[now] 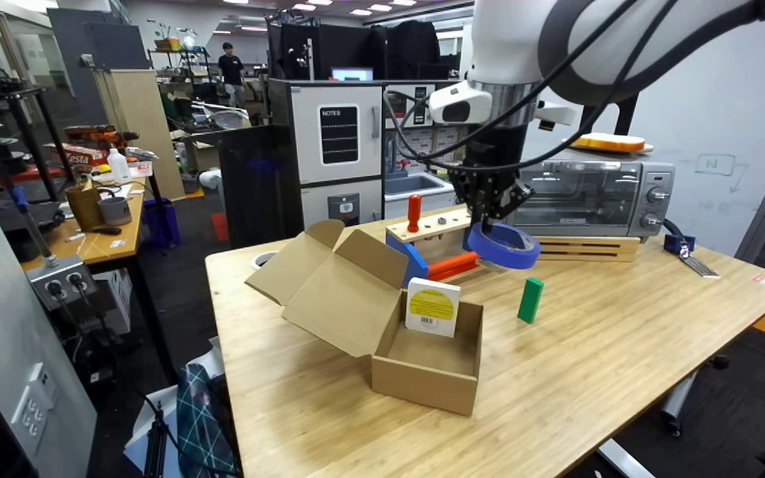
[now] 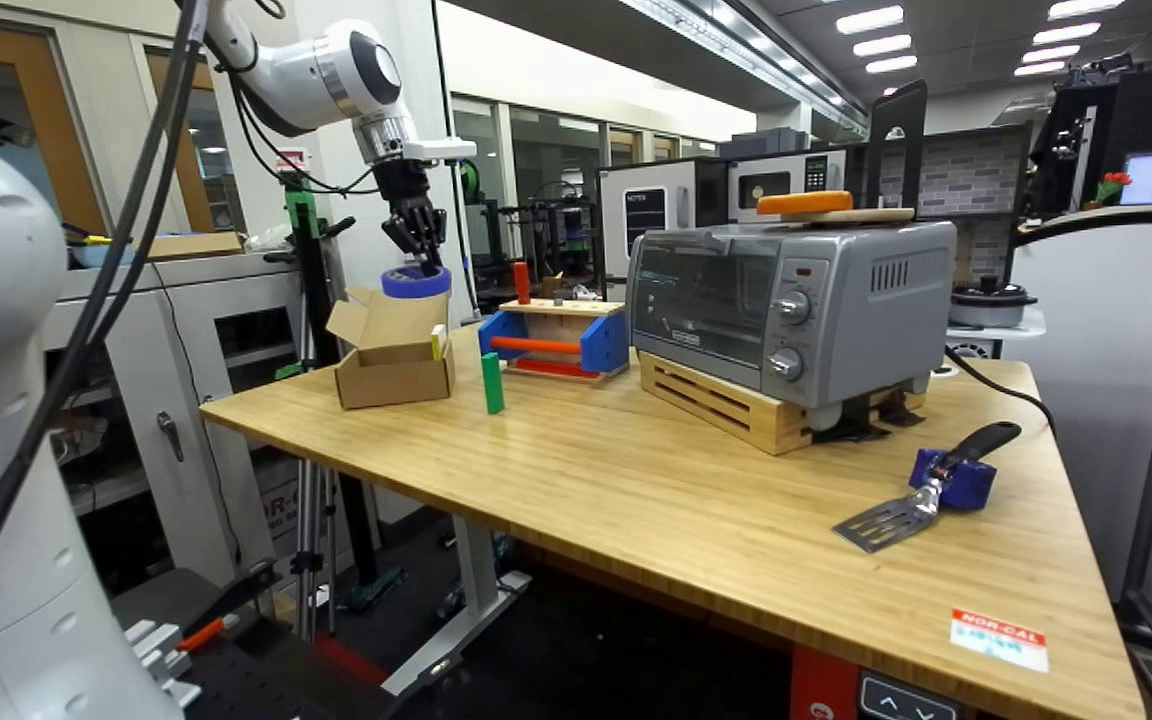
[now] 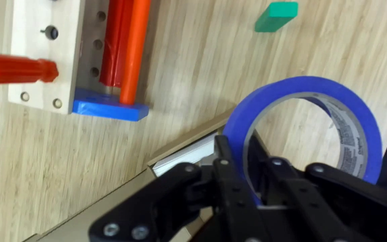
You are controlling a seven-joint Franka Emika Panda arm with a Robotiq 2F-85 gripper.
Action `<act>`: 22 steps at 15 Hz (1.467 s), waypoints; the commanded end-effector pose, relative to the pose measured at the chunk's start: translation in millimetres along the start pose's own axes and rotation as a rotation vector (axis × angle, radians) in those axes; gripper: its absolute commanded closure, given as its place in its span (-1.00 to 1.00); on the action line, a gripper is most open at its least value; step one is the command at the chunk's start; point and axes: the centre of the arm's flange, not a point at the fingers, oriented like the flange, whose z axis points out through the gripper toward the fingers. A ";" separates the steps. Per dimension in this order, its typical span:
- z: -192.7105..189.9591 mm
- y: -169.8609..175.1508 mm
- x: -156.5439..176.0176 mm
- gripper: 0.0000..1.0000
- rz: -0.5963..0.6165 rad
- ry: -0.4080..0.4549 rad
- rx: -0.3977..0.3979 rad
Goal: Pick up the masking table and put it in the carton box
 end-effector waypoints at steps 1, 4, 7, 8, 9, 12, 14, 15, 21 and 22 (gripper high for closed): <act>-5.4 34.5 29.6 0.92 -0.170 0.032 -0.001; -10.4 49.9 61.8 0.92 -0.265 0.063 -0.013; -12.0 67.2 77.1 0.92 -0.303 0.081 -0.014; -10.7 72.8 79.4 0.92 -0.308 0.086 -0.010; -8.7 78.0 80.9 0.92 -0.313 0.089 -0.004; -1.3 90.7 87.7 0.92 -0.323 0.098 0.013; 1.2 93.7 93.6 0.92 -0.327 0.106 0.024; 0.5 92.8 95.1 0.92 -0.325 0.110 0.030; -2.9 79.0 88.7 0.92 -0.300 0.113 0.058; 0.3 77.3 87.0 0.92 -0.297 0.111 0.065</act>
